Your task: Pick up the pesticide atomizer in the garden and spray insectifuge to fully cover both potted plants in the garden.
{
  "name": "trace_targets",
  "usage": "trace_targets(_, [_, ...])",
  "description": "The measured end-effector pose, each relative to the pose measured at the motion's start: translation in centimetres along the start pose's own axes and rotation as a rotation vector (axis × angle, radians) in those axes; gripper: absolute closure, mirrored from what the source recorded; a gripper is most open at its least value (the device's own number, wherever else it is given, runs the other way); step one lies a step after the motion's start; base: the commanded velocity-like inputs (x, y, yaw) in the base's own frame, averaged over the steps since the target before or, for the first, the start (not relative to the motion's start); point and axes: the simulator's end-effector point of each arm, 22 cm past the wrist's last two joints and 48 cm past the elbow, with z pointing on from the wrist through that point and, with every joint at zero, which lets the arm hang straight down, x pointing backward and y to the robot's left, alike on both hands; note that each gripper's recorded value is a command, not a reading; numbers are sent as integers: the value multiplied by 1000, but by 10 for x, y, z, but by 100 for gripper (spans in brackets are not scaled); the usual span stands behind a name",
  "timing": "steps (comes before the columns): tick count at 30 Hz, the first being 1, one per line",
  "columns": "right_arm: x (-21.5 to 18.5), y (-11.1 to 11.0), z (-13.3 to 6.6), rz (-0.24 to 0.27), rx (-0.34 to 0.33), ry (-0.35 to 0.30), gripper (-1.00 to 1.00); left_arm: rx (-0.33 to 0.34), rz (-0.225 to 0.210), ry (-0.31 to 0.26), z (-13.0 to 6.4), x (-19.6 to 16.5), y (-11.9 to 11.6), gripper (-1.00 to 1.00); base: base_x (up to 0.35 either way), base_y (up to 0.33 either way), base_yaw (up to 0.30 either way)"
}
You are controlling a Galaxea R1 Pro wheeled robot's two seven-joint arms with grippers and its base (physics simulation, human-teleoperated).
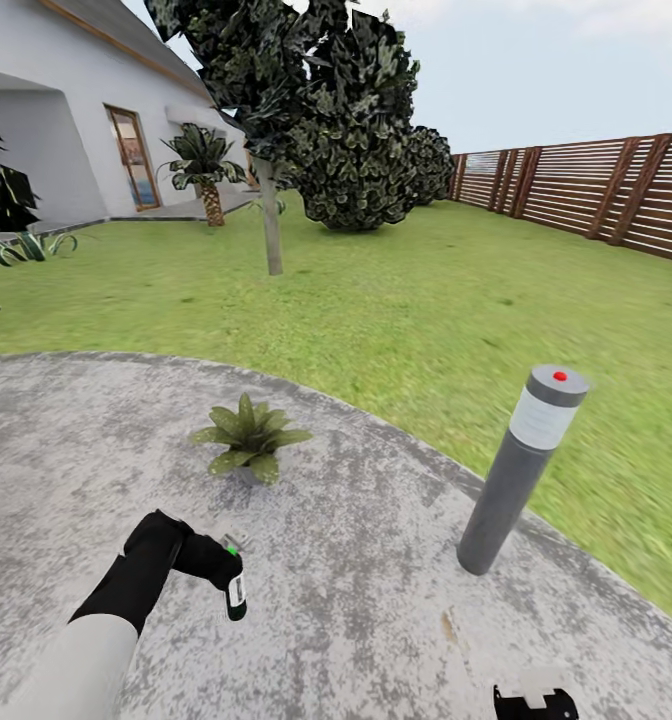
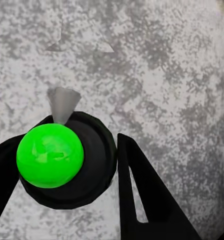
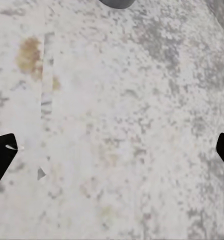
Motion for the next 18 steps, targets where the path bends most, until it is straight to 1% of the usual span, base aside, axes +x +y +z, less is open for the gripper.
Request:
trace_targets(1, [0, -6, 1, -3, 8, -1, -100, 36, 44, -66, -1, -11, -6, 100, 0, -311, 0])
trace_targets(2, [1, -13, 1, -8, 15, 0, -100, 91, 137, -205, -4, -23, -13, 100, 0, -308, 0])
trace_targets(3, [1, -14, 1, -9, 16, 0, -100, 113, 165, -230, -5, -21, -17, 100, 0, -306, 0])
trace_targets(5, [1, -14, 2, -10, 16, 0, -100, 162, 190, -245, -7, -17, -26, 100, 0, -305, 0])
trace_targets(9, [2, -15, 2, -10, 17, 0, -100, 196, 209, -239, -4, -12, -35, 100, 0, -271, 0])
trace_targets(11, [2, -16, 2, -11, 18, 1, -100, 216, 235, -237, 2, -7, -42, 100, 0, -159, 0])
trace_targets(13, [2, -15, 2, -11, 17, 2, -100, 226, 252, -239, 5, -4, -45, 100, 0, -122, 0])
trace_targets(18, [2, -16, 2, -10, 18, 1, -100, 232, 258, -242, 6, -4, -48, 100, 0, -255, 0])
